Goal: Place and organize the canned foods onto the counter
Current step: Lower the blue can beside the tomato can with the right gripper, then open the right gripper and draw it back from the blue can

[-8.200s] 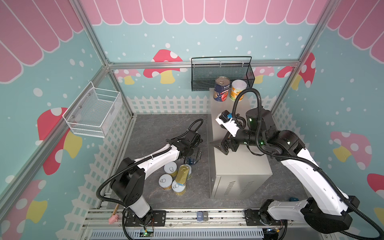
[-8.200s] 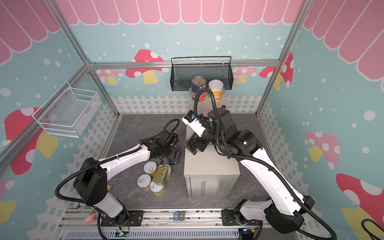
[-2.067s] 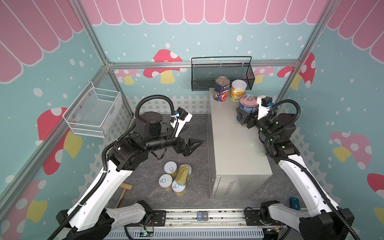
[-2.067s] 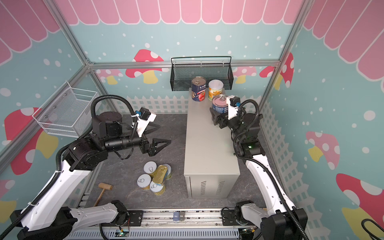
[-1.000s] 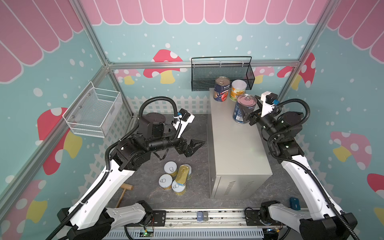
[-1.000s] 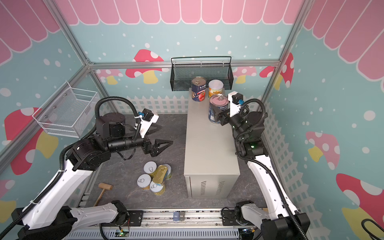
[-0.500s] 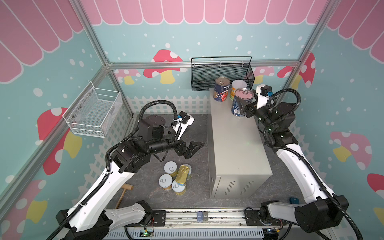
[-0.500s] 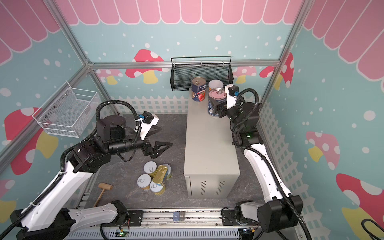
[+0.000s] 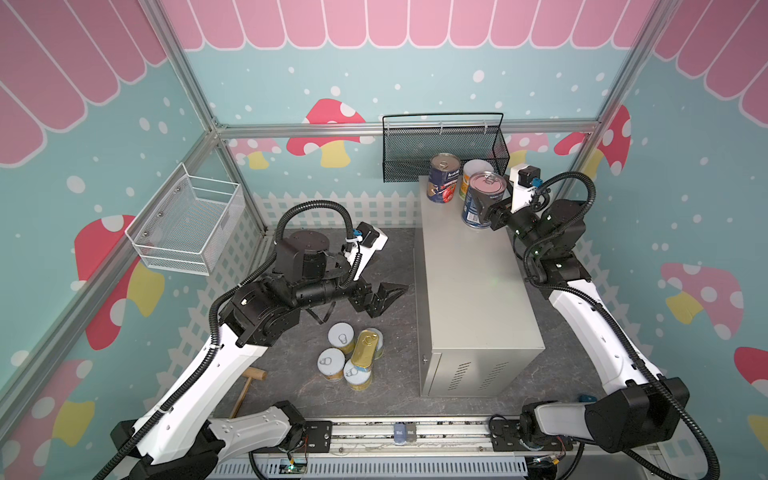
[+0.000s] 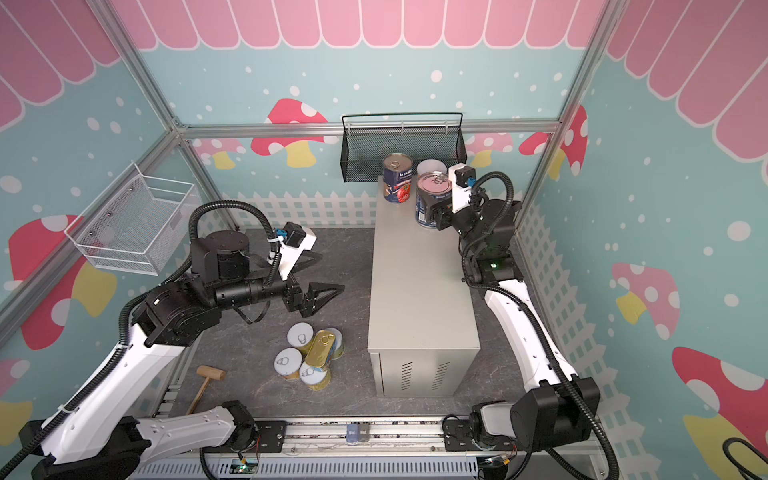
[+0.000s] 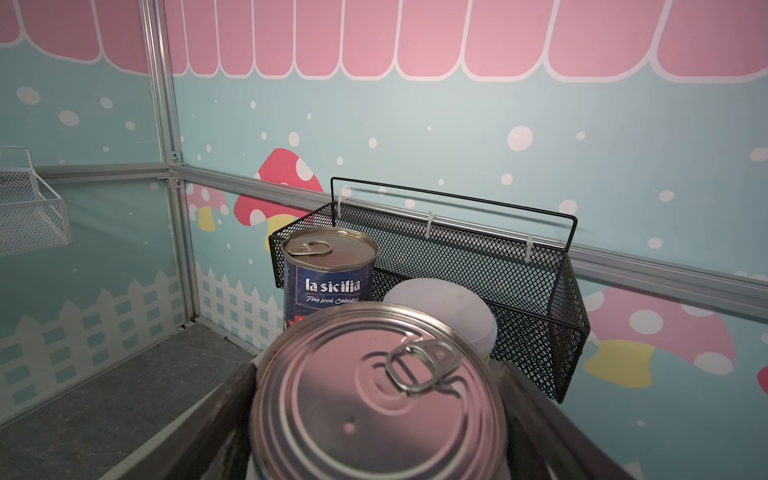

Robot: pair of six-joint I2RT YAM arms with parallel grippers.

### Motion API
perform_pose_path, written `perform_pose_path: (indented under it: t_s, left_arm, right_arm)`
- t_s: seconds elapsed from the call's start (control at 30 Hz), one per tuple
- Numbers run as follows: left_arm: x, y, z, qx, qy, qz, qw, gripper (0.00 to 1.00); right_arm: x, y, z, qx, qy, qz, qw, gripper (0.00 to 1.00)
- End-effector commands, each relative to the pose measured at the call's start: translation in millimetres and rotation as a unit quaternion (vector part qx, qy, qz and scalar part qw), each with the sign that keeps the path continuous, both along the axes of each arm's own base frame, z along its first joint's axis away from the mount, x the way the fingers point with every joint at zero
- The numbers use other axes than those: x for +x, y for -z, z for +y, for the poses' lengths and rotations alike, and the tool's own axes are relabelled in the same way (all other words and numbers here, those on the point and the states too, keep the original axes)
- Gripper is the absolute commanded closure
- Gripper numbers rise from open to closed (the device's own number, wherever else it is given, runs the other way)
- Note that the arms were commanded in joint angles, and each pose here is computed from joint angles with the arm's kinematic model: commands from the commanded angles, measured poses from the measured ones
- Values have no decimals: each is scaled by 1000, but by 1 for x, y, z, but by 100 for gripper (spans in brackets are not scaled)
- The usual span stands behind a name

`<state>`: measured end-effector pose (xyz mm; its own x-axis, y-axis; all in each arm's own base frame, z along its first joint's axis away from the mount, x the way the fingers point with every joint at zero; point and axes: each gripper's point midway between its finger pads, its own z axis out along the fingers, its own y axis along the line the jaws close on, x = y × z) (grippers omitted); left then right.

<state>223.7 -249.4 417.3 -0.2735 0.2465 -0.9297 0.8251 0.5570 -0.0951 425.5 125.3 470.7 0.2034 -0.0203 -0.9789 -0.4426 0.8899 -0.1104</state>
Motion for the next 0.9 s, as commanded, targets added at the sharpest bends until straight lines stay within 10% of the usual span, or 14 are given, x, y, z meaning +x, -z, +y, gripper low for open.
perform_pose_path:
  t_s: [0.0,0.87]
  left_arm:
    - [-6,-8,0,-6,12,-20,1000,1]
    - [0,-7,-6,-4,14,-14,1000,1]
  right_arm:
    - [13,12,-7,-21,17,13,1000,16]
    - [-44,-23,-33,9,0,-10,1000,1]
